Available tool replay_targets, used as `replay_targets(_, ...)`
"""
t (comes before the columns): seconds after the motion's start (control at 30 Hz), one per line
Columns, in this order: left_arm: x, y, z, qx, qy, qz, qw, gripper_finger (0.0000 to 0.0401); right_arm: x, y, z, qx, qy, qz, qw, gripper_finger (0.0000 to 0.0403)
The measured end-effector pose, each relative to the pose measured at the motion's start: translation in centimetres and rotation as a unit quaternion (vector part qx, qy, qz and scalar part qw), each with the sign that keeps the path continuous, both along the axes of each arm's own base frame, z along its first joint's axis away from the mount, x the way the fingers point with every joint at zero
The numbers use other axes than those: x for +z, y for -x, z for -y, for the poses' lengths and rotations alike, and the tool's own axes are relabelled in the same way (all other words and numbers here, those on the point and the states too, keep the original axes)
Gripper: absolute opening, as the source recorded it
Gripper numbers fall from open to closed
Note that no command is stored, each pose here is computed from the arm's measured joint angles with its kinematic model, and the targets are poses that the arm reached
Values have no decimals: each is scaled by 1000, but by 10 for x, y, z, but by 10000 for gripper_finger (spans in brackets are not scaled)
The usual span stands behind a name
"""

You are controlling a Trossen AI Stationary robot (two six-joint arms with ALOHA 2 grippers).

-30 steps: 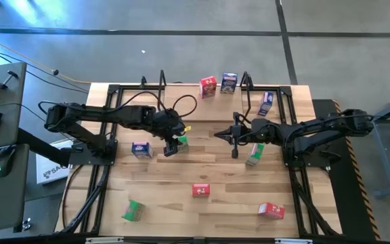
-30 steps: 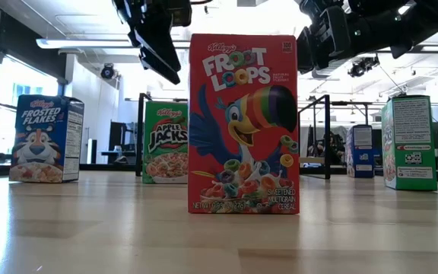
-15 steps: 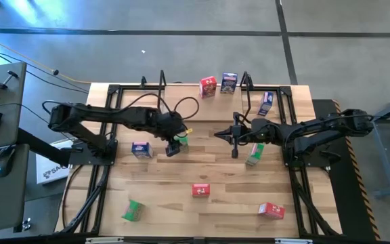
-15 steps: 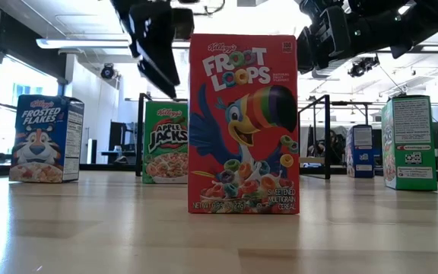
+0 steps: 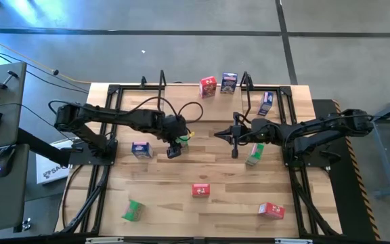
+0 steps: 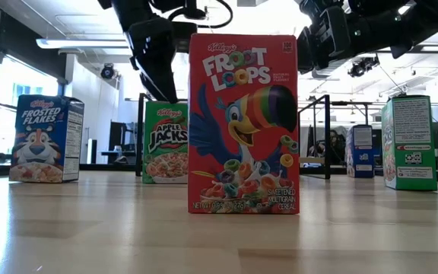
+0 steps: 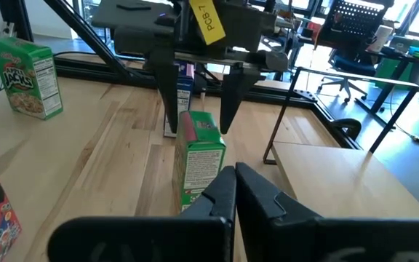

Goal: Stack cereal on shelf
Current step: Put the top left green cereal box on the shelf

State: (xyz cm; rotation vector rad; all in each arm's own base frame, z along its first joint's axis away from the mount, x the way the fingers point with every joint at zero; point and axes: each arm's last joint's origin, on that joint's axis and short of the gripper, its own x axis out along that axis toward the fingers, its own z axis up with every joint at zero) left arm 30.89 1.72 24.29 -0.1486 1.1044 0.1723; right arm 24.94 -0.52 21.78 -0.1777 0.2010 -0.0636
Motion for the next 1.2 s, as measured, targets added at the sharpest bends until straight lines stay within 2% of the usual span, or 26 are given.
replay_targets(0.27,-9,5,0,-2,-2,-23,1000,238,0,0,0,0,0,0,1000,0)
replay_targets(0.67,-8,5,-1,-16,-13,-25,999,181,0,0,0,0,0,0,1000,0)
replay_targets(0.93,26,-3,-8,-49,-39,-5,998,156,0,0,0,0,0,0,1000,0)
replay_targets(1.2,61,-3,-37,-59,-72,16,996,152,0,0,0,0,0,0,1000,0)
